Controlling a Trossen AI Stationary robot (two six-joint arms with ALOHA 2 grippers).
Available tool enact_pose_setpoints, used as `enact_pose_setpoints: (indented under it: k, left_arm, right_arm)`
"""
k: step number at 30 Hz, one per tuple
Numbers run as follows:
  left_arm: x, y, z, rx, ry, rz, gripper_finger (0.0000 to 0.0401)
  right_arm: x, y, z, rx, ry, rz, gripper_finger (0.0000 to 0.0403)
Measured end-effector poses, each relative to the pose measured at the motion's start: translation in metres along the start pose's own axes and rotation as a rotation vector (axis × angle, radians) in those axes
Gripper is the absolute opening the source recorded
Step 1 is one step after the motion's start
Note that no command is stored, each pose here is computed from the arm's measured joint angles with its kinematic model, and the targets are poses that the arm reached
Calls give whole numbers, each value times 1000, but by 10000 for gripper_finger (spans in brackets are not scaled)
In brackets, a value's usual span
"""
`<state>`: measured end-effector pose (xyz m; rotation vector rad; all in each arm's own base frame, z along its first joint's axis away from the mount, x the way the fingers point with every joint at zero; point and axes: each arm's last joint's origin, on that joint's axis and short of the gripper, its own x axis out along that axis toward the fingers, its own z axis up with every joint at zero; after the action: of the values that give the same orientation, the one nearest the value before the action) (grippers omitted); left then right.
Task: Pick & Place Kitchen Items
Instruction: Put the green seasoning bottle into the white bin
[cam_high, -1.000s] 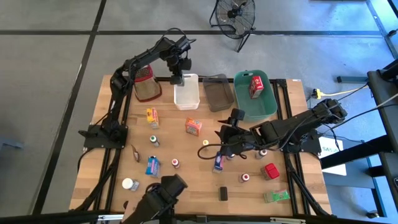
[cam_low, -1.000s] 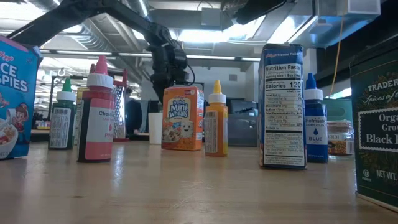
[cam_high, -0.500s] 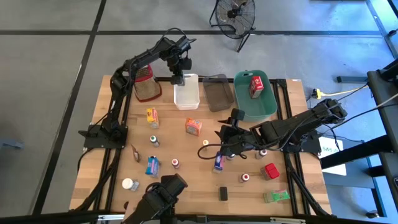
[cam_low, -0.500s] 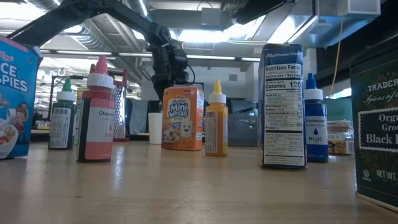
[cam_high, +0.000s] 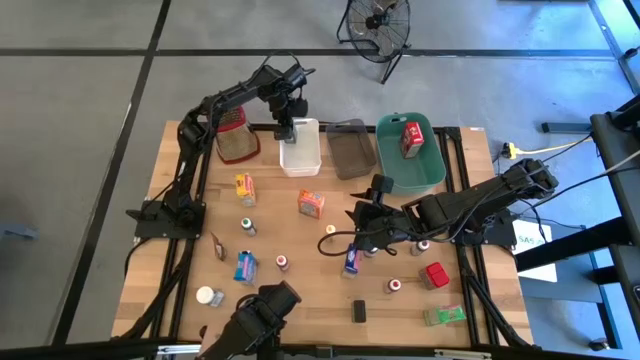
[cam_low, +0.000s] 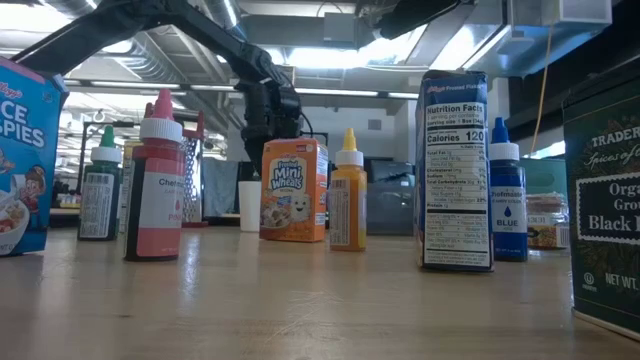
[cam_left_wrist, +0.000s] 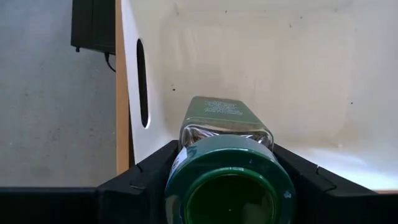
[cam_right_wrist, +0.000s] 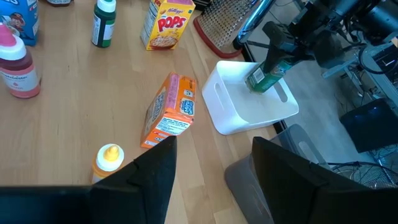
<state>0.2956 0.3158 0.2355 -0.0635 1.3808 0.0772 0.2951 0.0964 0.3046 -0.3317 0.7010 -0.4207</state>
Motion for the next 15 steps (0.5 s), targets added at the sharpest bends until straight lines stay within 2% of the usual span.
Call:
enact_pose_setpoints:
  k: [15]
  left_arm:
    - [0, 2, 0, -26, 20, 42, 211]
  right_arm:
    - [0, 0, 0, 1, 3, 17, 211]
